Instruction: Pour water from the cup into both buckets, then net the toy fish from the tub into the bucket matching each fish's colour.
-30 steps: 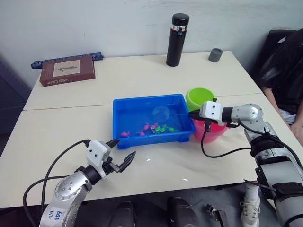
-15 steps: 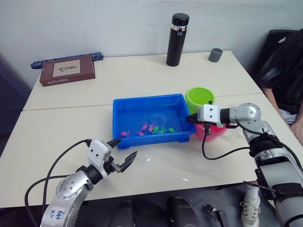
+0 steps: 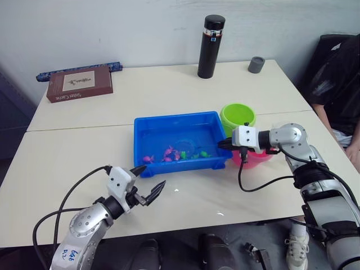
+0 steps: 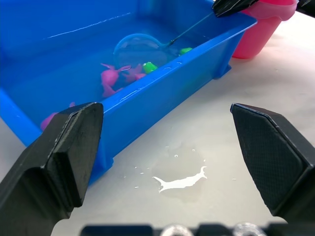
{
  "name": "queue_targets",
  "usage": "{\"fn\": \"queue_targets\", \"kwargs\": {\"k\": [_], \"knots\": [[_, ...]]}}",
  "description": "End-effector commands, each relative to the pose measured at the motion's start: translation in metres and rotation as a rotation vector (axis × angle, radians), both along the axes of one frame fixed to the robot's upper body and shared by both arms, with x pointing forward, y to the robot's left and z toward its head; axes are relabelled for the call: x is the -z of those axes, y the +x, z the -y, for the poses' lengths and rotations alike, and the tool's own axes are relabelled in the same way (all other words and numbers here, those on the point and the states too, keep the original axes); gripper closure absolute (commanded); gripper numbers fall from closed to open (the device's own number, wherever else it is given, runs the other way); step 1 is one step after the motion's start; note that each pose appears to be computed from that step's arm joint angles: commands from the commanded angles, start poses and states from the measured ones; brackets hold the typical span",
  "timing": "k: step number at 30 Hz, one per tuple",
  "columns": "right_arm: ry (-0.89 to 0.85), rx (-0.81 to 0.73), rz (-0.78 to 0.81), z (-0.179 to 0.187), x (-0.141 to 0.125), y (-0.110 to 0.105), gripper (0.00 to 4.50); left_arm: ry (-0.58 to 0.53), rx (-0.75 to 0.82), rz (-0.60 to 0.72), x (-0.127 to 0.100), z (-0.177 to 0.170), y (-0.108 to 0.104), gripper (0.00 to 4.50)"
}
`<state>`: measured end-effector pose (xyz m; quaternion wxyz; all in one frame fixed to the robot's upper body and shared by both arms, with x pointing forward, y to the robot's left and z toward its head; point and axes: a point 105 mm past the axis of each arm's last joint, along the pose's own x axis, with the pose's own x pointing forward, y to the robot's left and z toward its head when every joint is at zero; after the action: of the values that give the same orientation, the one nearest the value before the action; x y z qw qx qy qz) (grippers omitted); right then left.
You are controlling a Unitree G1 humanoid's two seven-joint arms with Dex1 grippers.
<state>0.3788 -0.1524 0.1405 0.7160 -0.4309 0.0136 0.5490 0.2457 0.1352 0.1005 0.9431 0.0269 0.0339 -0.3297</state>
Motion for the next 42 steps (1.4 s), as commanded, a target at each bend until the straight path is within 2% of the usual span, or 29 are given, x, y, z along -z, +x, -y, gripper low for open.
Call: {"fn": "queue_targets", "kwargs": {"k": [1, 17, 33, 42], "knots": [[0.015, 0.002, 0.045, 0.002, -0.015, 0.001, 4.50, -0.007, 0.009, 0.032, -0.006, 0.003, 0.001, 0.04], [0.026, -0.054, 0.056, -0.006, -0.037, -0.009, 4.50, -0.012, 0.029, 0.027, -0.005, 0.008, 0.001, 0.04], [0.017, 0.030, 0.179, 0.002, -0.060, 0.011, 4.50, -0.021, 0.040, 0.027, -0.005, 0.012, 0.003, 0.04], [0.018, -0.027, 0.184, -0.005, -0.084, 0.003, 4.50, -0.023, 0.046, 0.026, -0.005, 0.013, 0.004, 0.04]]}}
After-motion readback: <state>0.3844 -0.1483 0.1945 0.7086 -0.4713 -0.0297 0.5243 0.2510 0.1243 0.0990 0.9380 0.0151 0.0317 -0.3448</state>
